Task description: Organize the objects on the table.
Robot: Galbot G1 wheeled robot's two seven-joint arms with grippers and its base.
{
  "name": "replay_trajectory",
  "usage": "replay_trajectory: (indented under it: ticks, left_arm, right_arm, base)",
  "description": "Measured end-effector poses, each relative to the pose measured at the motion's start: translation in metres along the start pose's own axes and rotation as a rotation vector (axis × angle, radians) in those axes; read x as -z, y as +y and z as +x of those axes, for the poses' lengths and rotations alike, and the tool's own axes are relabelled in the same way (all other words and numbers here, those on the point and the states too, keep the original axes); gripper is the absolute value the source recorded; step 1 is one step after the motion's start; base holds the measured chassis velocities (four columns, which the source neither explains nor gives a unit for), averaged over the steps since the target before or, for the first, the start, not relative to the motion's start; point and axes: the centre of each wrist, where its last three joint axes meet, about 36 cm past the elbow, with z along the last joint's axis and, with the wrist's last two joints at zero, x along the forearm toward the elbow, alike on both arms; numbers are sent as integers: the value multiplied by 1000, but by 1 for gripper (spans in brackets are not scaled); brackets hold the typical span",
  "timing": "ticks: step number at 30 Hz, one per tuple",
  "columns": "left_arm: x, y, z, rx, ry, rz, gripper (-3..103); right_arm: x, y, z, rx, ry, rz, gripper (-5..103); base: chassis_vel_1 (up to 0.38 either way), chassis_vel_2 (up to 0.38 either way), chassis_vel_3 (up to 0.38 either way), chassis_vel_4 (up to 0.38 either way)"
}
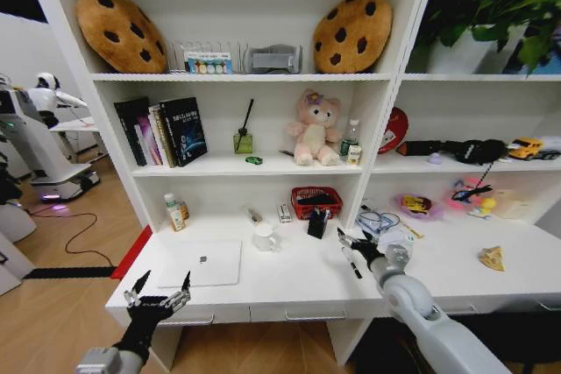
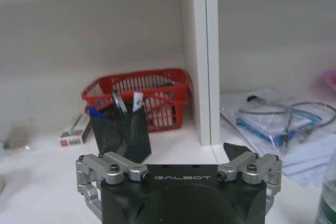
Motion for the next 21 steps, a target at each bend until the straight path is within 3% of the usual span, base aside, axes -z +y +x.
replay_trajectory:
  ticks: [5, 11, 21]
  left_arm:
    - [0, 0, 0, 0, 0, 0, 100]
    - [0, 0, 0, 0, 0, 0, 100]
    - [0, 0, 0, 0, 0, 0, 100]
  right_arm:
    - [-5, -19, -16, 46, 98, -35, 100]
    - [-10, -33, -42, 91, 145, -26, 100]
    - [-27, -49, -75, 77, 190, -3, 101]
  base:
    - [0, 0, 0, 0]
    - [0, 0, 0, 0]
    - [0, 0, 0, 0]
